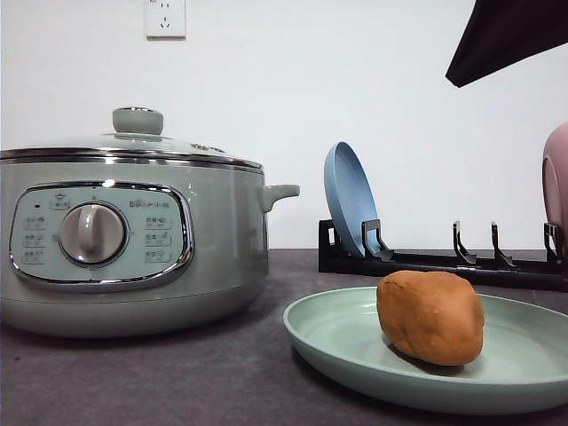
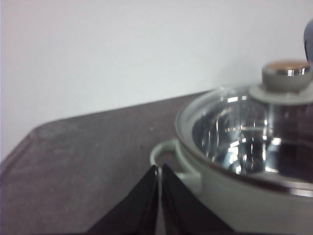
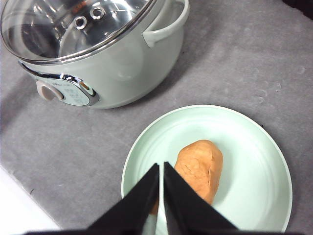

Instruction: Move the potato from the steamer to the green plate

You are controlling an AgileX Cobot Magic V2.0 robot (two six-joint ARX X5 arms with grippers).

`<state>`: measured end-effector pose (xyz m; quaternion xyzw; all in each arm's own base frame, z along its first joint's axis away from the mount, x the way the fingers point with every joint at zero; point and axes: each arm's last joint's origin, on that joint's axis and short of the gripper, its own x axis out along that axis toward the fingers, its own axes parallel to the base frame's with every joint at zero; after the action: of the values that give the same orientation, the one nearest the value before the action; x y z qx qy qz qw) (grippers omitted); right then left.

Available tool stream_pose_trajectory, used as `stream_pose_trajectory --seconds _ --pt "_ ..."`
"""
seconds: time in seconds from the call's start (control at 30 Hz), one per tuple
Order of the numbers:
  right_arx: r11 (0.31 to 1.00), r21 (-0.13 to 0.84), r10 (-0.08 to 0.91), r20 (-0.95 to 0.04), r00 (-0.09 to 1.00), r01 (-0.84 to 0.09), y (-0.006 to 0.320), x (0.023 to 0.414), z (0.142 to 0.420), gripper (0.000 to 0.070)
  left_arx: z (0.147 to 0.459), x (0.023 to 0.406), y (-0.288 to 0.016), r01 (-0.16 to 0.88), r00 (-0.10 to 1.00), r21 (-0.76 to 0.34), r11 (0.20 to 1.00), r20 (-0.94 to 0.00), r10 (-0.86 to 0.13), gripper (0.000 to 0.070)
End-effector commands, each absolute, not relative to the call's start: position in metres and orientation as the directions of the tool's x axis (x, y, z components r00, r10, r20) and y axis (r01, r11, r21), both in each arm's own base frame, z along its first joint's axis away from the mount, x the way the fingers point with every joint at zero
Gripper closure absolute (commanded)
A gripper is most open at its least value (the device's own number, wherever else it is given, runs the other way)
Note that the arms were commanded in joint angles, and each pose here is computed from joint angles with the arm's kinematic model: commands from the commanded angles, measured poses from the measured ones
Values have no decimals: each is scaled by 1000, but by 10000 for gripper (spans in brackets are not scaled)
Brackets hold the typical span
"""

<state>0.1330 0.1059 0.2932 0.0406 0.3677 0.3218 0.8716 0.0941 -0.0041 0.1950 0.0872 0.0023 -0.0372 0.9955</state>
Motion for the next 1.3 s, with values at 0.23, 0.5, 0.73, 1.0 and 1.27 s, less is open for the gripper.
stream_pose_trajectory --seconds 0.23,0.5,0.73,1.0,1.27 --pt "782 303 601 -598 531 -545 107 134 298 700 170 95 -4 76 997 161 984 -39 -70 697" --pt "782 303 601 -598 531 -545 107 134 298 700 155 95 -4 93 987 155 984 -145 -70 697" --pt "782 303 601 -597 531 -545 107 134 298 700 150 95 -4 95 981 131 987 -180 -70 697" --pt "782 303 601 -598 531 -545 107 133 298 700 150 95 -4 94 981 131 987 -179 -70 697" --pt "782 303 601 -598 531 -545 107 134 298 700 150 95 -4 94 981 131 987 -179 -70 697"
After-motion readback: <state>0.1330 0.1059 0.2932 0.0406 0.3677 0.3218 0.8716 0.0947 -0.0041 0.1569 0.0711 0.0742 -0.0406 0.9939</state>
